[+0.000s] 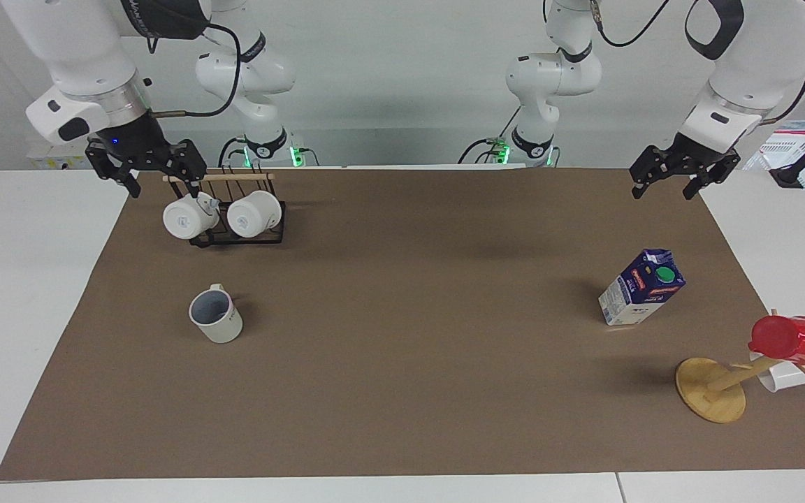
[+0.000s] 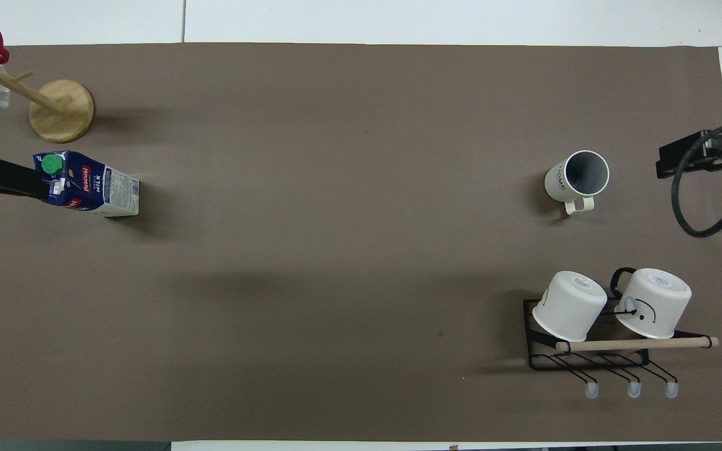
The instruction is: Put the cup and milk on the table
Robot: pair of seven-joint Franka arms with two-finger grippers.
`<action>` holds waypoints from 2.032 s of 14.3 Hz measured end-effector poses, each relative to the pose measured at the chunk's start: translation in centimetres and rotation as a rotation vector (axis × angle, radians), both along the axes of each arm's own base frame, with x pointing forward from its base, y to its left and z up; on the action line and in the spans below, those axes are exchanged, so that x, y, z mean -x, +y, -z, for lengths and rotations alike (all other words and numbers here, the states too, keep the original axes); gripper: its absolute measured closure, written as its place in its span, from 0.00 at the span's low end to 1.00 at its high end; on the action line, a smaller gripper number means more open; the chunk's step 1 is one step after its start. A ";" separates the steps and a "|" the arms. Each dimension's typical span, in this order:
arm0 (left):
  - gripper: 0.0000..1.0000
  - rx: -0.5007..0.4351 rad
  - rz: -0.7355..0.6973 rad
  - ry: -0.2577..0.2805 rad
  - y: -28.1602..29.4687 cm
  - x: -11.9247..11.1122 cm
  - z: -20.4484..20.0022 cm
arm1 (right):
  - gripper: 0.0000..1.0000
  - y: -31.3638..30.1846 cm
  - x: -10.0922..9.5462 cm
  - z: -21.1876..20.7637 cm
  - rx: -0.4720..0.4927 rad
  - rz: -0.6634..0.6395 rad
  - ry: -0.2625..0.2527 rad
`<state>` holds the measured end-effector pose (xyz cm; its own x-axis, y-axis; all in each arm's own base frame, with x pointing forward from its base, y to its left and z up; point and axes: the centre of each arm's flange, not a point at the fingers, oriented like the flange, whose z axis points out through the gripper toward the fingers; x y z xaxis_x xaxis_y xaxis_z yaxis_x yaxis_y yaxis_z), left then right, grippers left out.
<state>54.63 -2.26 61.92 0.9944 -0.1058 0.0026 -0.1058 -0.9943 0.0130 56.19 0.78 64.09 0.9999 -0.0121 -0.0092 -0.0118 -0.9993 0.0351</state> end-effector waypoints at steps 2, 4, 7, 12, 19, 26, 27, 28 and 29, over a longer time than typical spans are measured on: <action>0.00 0.000 0.000 0.000 0.0 0.0 0.0 | 0.00 0.0 0.0 0.0 0.000 0.000 0.000; 0.00 0.000 0.000 0.000 0.0 0.0 0.0 | 0.00 0.0 0.0 0.0 0.000 0.001 0.000; 0.00 0.000 0.000 0.000 0.0 0.0 0.0 | 0.00 -0.5 0.0 0.1 0.001 0.008 0.002; 0.00 0.000 0.000 0.002 0.0 0.0 0.0 | 0.00 -1.5 -0.8 1.2 0.001 -0.008 -0.044; 0.00 0.000 0.001 0.000 0.1 0.1 -0.1 | 0.00 -5.0 -6.5 9.7 0.017 -0.280 -0.119; 0.00 0.001 -0.017 -0.010 1.1 0.1 -0.2 | 0.00 -3.9 -8.7 24.0 -0.019 -0.312 -0.111; 0.00 0.001 -0.021 -0.018 1.2 -0.1 0.1 | 0.00 -3.8 -8.3 25.4 -0.021 -0.322 -0.099; 0.00 0.001 -0.025 -0.028 1.5 -0.5 0.5 | 0.00 -3.8 -8.0 26.5 -0.021 -0.342 -0.096; 0.00 0.000 -0.033 -0.038 1.9 -1.1 1.3 | 0.00 -3.8 -7.6 27.3 -0.022 -0.362 -0.091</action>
